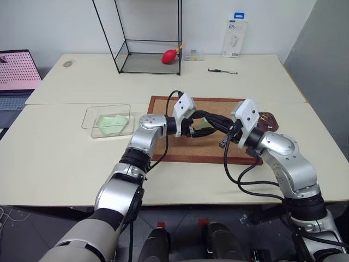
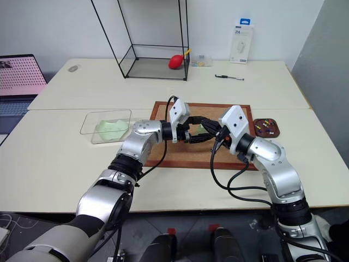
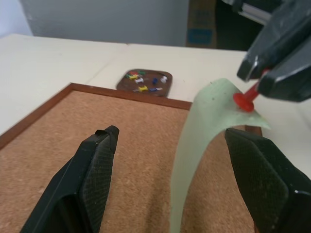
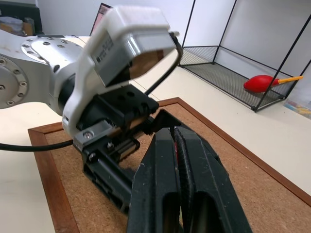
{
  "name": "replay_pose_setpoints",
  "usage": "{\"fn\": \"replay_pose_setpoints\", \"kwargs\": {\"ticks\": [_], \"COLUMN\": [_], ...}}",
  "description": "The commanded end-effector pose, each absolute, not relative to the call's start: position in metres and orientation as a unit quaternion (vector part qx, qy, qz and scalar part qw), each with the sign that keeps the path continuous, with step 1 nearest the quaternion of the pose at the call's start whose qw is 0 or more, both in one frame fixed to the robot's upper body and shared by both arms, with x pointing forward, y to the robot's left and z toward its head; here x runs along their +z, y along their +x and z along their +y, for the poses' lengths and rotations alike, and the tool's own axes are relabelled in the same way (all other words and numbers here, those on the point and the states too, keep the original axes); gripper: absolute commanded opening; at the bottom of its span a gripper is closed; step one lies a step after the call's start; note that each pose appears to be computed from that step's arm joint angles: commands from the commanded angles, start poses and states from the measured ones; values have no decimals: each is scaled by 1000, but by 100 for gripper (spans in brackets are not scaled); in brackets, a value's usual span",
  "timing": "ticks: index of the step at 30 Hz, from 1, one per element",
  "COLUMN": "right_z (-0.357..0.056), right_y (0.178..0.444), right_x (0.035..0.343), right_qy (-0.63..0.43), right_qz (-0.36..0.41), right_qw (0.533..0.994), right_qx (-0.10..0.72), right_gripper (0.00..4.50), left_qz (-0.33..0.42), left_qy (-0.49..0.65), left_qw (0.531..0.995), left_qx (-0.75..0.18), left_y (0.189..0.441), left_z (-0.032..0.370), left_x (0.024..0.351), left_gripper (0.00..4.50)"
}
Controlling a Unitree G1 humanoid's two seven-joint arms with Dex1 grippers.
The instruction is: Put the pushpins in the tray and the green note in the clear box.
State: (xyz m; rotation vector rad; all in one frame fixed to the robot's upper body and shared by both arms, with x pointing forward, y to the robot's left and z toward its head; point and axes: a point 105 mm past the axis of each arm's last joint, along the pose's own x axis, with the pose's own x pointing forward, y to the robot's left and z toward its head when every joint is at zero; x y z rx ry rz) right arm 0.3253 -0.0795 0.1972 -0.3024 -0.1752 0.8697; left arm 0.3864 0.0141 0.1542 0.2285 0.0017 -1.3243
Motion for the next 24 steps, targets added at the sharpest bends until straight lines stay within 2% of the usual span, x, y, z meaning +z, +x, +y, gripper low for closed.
{"fn": "replay_pose_setpoints", "kwargs": {"ticks": [1,11,15,24], "right_z": [-69,-66,-66,-66], "right_y": [316,313,314,314], "right_x": [215,214,214,215], "right_qy": [-145,-141,-140,-138], "right_qz": [-111,-102,-100,-103], "right_qw": [879,876,876,877], "right_qx": [441,450,450,449], "right_gripper": [0,0,0,0], "left_qz": [-19,-26,-15,2], "left_qy": [124,104,99,102], "left_qw": [774,771,764,755], "left_qx": [-620,-628,-638,-648], "left_y": [389,391,389,385], "left_z": [7,2,2,5], "left_x": [167,174,171,165], "left_gripper": [370,370,313,131]}}
